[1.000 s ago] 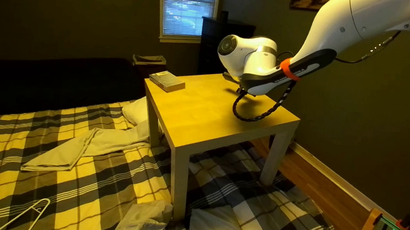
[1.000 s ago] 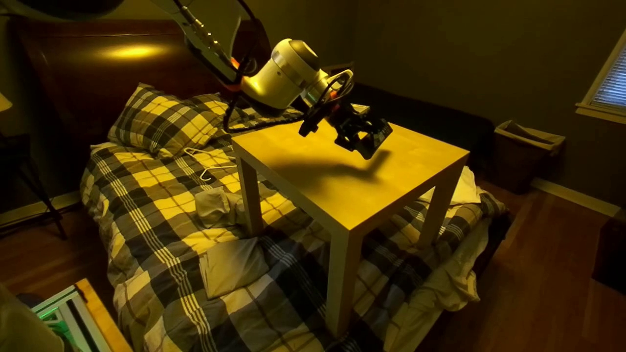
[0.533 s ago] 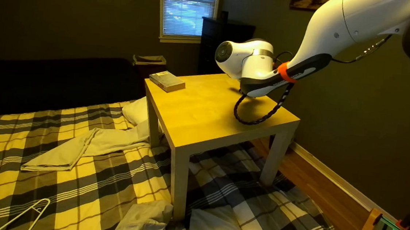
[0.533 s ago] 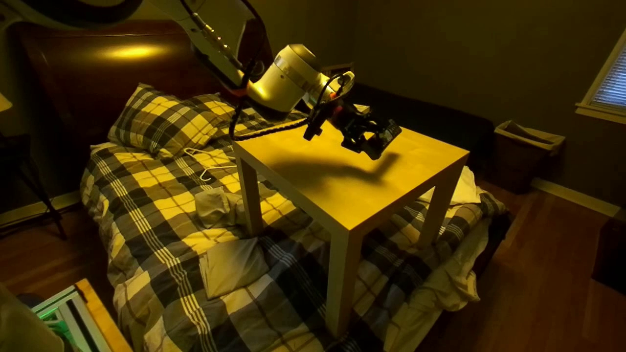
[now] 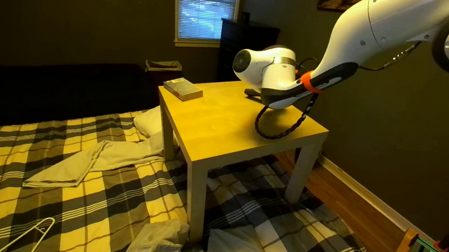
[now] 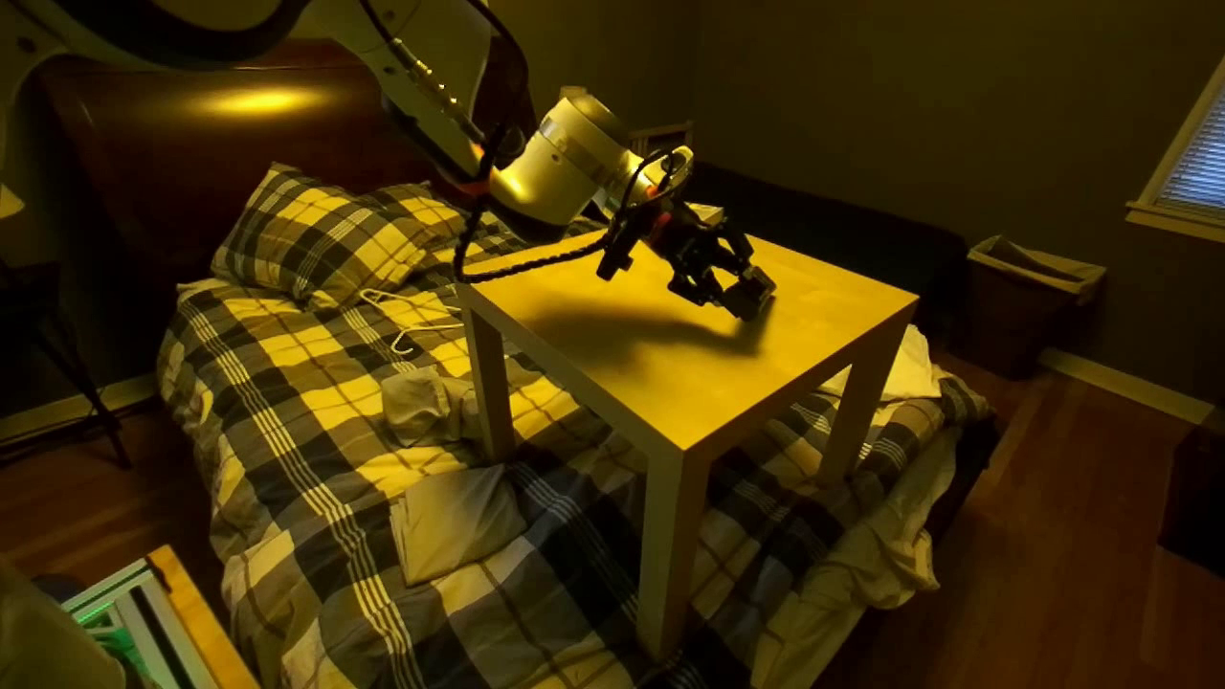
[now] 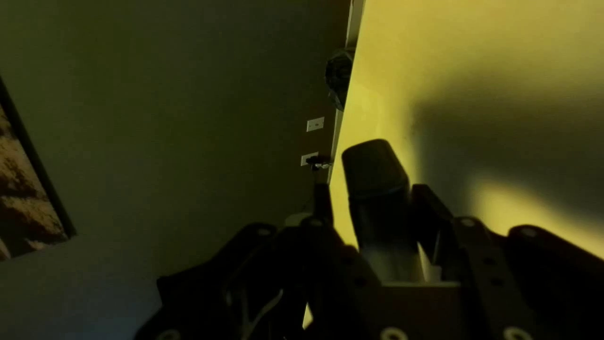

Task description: Flip the remote control over

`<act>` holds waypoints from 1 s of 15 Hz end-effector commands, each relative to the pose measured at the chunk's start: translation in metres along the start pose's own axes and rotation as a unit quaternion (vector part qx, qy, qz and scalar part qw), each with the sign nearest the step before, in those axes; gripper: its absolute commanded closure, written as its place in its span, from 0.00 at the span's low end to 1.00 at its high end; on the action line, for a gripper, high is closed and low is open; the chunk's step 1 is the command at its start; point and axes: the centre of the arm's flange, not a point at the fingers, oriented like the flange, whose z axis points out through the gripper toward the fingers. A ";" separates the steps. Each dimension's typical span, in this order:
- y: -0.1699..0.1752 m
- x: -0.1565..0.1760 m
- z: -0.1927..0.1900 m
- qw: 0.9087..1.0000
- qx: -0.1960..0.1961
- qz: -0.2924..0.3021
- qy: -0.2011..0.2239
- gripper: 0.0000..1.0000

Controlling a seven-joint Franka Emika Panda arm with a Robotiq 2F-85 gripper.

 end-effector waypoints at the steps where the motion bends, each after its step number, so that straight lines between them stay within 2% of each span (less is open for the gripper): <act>1: -0.001 0.005 0.002 1.000 -0.014 0.002 -0.001 0.59; 3: -0.001 0.005 0.001 1.000 -0.009 0.001 -0.002 0.59; 5: 0.000 0.004 0.000 1.000 0.002 -0.004 -0.003 0.52; 6: 0.001 0.003 -0.002 1.000 0.008 -0.007 -0.003 0.41; 8: 0.002 0.002 -0.005 1.000 0.013 -0.012 -0.002 0.32; 10: 0.004 0.001 -0.008 1.000 0.020 -0.019 0.000 0.12; 11: 0.005 0.000 -0.010 0.999 0.029 -0.026 -0.001 0.05; 12: 0.007 0.000 -0.012 0.999 0.037 -0.033 -0.002 0.00; 15: 0.017 -0.003 -0.018 0.996 0.064 -0.056 -0.005 0.00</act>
